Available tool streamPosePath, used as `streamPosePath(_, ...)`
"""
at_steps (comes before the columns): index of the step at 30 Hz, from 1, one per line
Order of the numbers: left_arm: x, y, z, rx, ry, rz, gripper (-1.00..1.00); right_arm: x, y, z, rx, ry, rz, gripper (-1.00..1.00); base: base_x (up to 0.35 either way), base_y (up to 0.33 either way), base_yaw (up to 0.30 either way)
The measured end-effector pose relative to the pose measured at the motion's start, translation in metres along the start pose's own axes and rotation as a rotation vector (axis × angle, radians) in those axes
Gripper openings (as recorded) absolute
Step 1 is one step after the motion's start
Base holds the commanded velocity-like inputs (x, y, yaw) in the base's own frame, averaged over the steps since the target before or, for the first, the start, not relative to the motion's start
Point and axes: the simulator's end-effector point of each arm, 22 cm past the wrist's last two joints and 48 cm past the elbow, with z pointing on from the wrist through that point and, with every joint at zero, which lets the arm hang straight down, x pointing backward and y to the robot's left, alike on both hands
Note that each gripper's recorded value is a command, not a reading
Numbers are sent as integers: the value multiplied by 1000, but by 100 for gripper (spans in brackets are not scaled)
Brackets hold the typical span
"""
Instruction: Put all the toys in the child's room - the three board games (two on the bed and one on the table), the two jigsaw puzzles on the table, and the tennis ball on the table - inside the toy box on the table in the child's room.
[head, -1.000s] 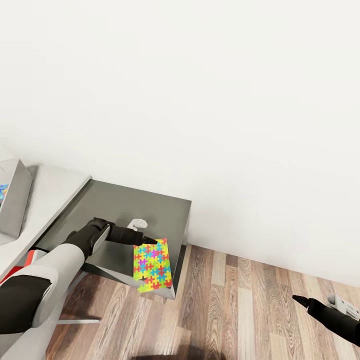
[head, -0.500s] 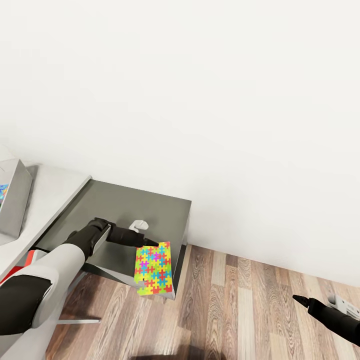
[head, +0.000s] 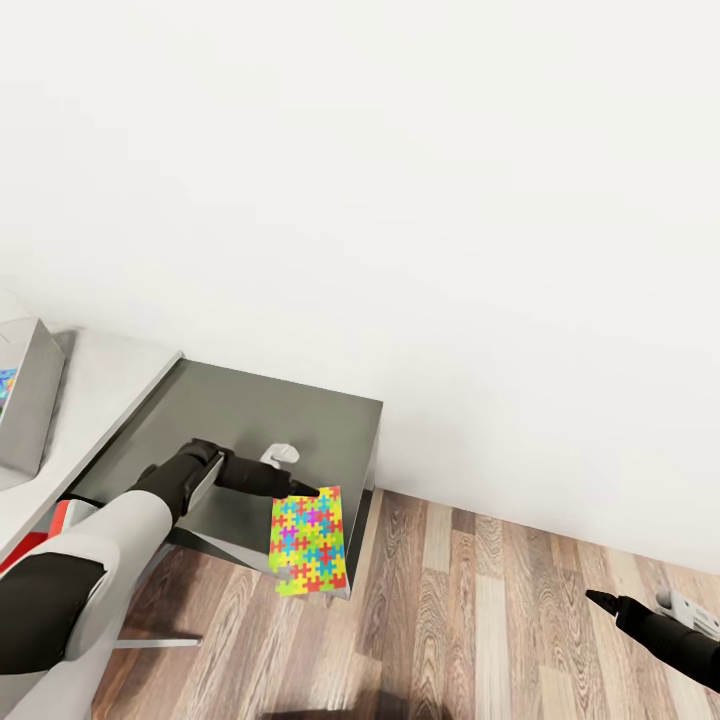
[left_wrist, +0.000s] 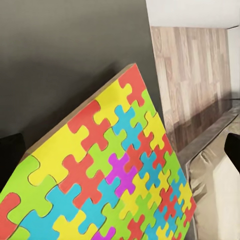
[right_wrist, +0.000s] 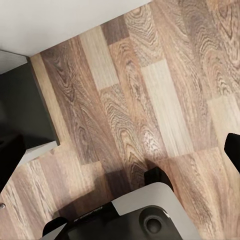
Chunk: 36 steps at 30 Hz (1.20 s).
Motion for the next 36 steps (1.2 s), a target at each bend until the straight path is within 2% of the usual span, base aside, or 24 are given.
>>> streamPosePath(30,2,-8,1,37,-2,7,100,0,0,0,0,-1,0,100,0,0,0)
streamPosePath(36,5,-18,2,75,14,21,100,0,0,0,0,0,0,100,0,0,0)
